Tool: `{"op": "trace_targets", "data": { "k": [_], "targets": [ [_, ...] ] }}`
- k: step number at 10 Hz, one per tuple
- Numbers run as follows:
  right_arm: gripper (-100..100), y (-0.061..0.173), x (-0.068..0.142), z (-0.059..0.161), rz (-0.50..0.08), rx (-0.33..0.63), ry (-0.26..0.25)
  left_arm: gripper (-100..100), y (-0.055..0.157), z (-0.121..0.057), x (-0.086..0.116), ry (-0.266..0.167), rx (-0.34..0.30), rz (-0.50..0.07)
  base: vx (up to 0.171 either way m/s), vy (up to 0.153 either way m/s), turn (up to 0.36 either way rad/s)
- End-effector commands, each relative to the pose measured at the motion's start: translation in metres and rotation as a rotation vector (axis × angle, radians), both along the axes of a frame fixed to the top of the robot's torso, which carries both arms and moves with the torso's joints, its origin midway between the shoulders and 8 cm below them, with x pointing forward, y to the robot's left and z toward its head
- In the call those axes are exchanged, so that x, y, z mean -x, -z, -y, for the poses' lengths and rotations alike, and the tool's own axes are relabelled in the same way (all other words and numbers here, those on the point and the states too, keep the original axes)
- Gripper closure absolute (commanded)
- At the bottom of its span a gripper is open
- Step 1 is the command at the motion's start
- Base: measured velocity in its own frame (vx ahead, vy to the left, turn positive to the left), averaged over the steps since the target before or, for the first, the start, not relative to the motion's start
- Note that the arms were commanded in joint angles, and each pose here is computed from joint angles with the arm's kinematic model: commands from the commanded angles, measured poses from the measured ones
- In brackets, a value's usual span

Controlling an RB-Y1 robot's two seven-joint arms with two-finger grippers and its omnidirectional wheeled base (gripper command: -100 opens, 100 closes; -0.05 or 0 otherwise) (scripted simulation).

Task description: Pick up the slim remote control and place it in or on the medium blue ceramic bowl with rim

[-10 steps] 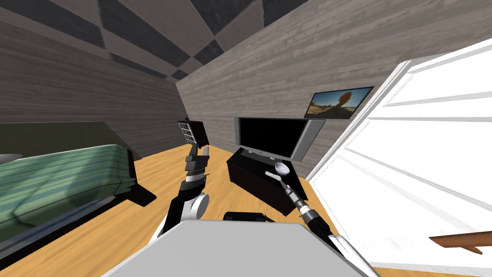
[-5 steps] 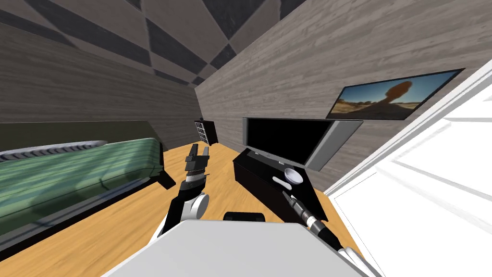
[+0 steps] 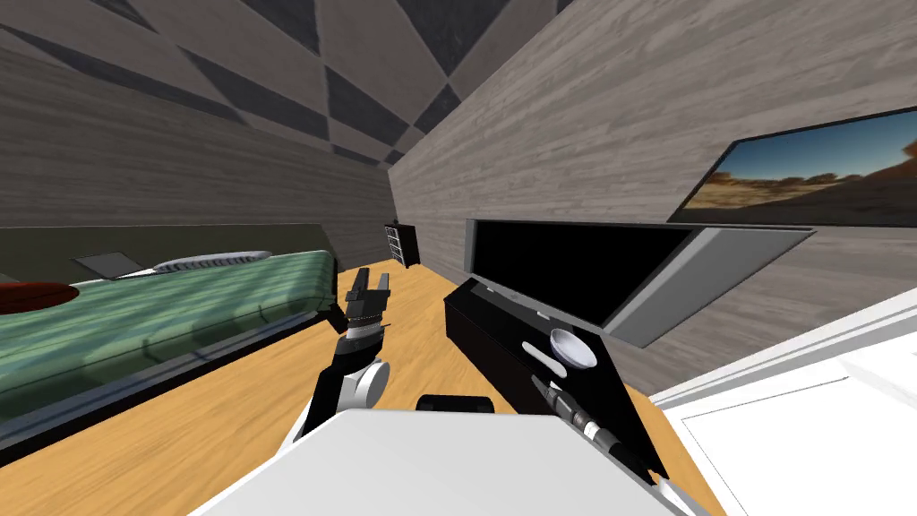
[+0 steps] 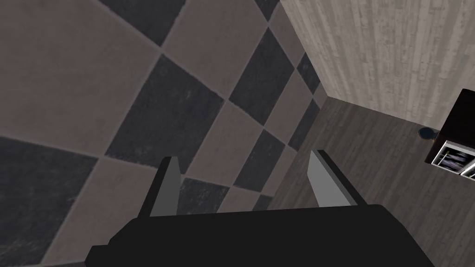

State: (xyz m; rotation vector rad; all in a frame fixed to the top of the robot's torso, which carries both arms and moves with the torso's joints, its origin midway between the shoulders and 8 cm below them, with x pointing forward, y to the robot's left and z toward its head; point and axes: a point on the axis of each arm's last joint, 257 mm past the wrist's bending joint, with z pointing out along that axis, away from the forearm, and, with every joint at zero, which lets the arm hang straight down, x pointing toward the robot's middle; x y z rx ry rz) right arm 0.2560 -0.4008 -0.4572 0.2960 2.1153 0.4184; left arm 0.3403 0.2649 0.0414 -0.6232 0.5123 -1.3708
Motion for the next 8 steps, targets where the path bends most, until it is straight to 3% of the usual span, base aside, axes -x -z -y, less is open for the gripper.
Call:
{"op": "trace_targets", "data": {
  "k": [1,8],
  "targets": [
    [-100,0.020,0.022,0.008,-0.066,0.047,-0.033,0,0.000,0.000,0.000,0.000,0.000,0.000,0.054,0.007,0.327],
    [-100,0.073,0.099,0.042,-0.282,0.196,-0.141,0,0.000,0.000,0.000,0.000,0.000,0.000,0.049,-0.015,0.262]
  ]
}}
